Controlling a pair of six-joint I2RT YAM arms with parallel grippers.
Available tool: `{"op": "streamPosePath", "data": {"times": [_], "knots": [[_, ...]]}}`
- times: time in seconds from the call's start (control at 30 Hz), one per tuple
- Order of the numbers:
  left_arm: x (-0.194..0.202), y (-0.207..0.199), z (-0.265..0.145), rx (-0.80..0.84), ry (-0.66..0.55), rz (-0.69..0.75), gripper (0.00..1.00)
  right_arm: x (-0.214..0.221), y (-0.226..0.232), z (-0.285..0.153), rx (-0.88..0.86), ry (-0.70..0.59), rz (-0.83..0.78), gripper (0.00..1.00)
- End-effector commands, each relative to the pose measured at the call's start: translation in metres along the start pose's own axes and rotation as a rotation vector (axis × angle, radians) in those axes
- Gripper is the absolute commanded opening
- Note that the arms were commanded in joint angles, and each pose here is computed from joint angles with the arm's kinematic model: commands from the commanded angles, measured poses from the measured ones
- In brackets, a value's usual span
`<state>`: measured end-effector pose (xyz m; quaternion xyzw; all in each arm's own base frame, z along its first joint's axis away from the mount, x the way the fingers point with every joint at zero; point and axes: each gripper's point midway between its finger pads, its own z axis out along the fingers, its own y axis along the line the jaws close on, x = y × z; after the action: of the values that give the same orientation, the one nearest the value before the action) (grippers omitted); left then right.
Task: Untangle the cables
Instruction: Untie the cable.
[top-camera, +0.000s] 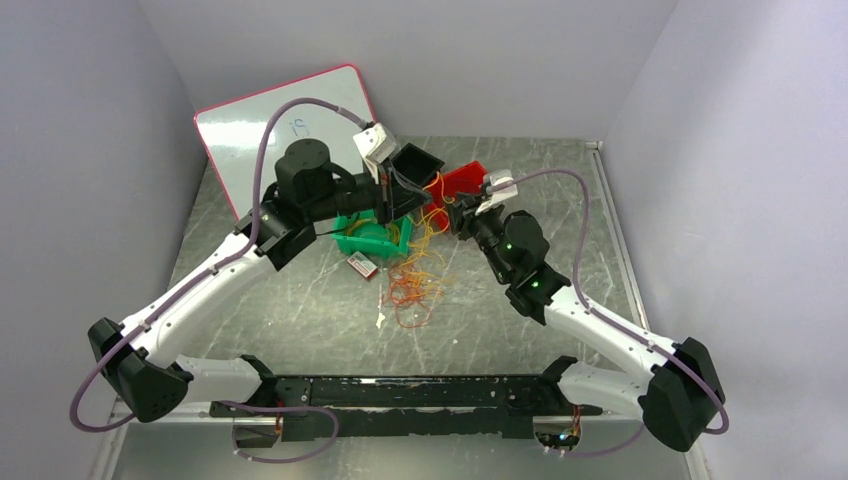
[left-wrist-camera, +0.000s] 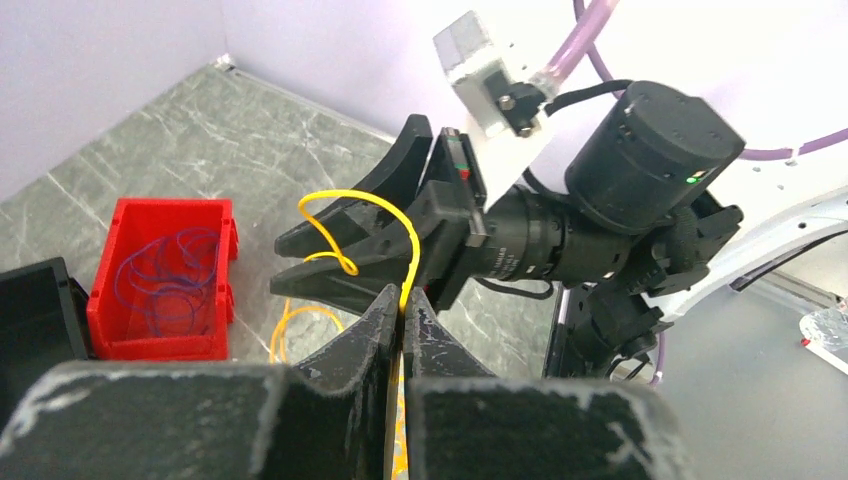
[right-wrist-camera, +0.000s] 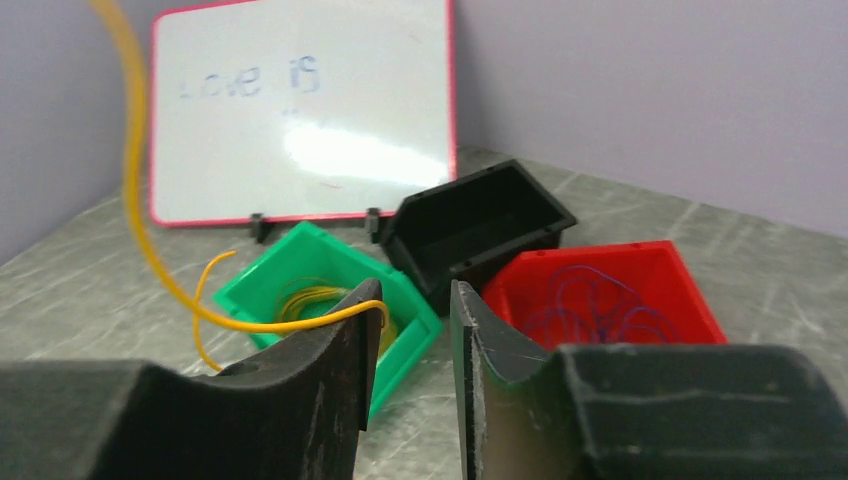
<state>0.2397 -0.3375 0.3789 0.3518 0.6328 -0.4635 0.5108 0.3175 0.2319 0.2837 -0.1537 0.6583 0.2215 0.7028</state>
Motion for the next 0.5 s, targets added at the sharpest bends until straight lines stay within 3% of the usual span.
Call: {"op": "streamPosePath", "data": {"times": [0.0, 0.17, 0.47], "knots": [[-0.028, -0.020, -0.012, 0.046, -0.037, 0.027, 0.07, -0.019, -0.040, 0.005, 0.216, -0.028, -0.046, 0.33], [-0.039, -0.025, -0.021, 0.031, -0.057, 0.040, 0.07, -0.004, -0.068, 0.008, 0.240, 0.001, -0.013, 0.25], [-0.047, -0.028, -0.028, 0.021, -0.067, 0.049, 0.07, 0.035, -0.124, -0.001, 0.357, 0.079, 0.023, 0.27]]}}
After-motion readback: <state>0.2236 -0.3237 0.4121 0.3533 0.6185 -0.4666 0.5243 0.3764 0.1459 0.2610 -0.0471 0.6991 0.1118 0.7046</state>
